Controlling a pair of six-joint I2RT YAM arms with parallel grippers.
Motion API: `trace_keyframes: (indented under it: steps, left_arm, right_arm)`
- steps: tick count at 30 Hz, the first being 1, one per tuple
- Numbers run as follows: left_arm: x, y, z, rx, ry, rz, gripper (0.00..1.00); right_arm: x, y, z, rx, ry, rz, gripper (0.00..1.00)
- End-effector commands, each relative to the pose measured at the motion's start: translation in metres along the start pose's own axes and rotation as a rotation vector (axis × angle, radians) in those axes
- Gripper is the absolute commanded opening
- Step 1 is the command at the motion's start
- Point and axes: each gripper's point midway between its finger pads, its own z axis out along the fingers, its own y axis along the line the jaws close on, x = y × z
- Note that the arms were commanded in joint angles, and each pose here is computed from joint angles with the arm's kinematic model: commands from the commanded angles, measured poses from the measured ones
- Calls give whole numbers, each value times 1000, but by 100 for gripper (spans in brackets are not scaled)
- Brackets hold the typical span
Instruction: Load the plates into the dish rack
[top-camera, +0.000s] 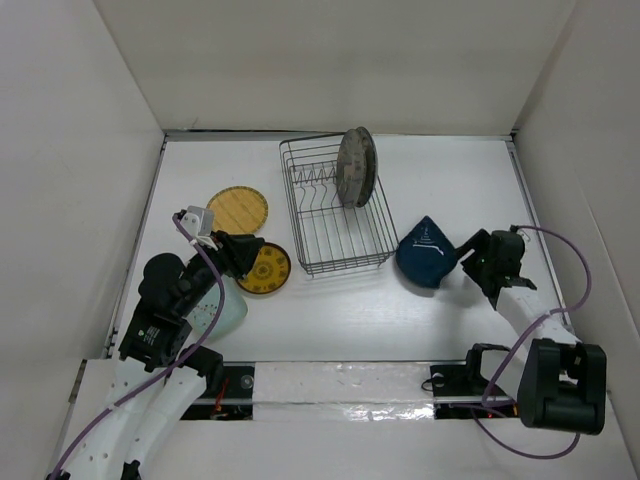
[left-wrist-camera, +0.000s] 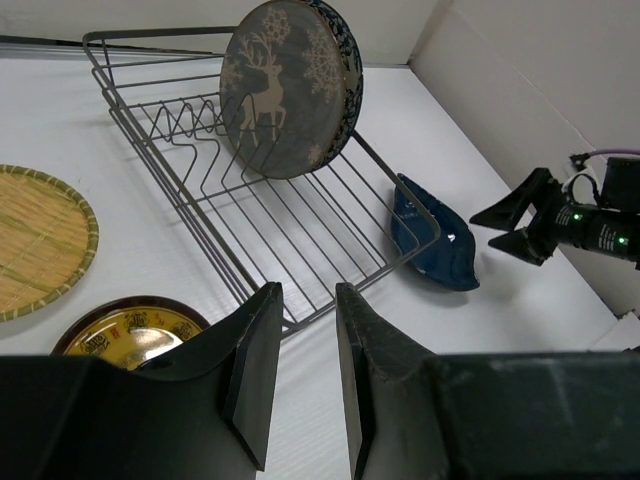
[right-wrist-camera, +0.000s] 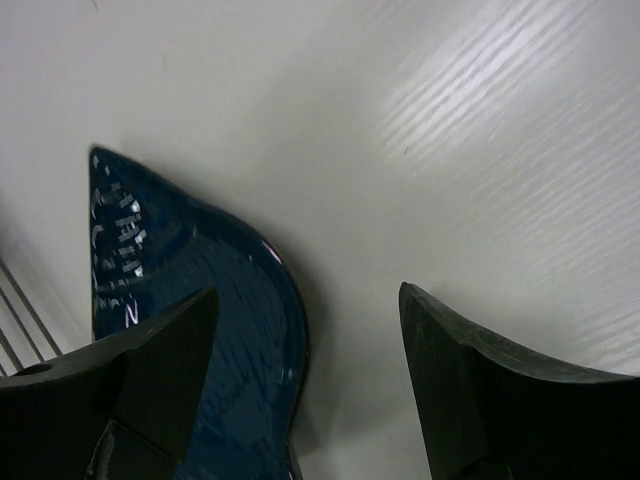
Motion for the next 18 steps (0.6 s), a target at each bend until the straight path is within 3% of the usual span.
trace_keyframes:
  steps: [1, 6, 7, 12, 13, 15, 16, 18]
  left_arm:
    - [-21, -11, -3, 33, -62, 21, 25]
    - [-20, -10, -2, 29, -58, 18, 25]
    - [-21, -10, -2, 27, -59, 20, 25]
    - [-20, -7, -1, 17, -55, 20, 25]
    - [-21, -8, -1, 17, -57, 20, 25]
    - [-20, -7, 0, 15, -56, 19, 25]
    - [-20, -7, 0, 13, -55, 19, 25]
    - [-20, -6, 1, 12, -51, 18, 25]
  right_arm:
    - [21, 12, 3, -95, 119, -68, 75]
    - [33, 17, 21, -129, 178, -63, 67]
    - [35, 19, 24, -135, 190, -55, 53]
    - [40, 21, 38, -130, 225, -20, 31]
    - [39, 21, 40, -122, 217, -12, 19]
    - [34, 17, 42, -98, 202, 1, 5]
    - [29, 12, 43, -69, 173, 10, 0]
    - [19, 5, 39, -24, 117, 18, 0]
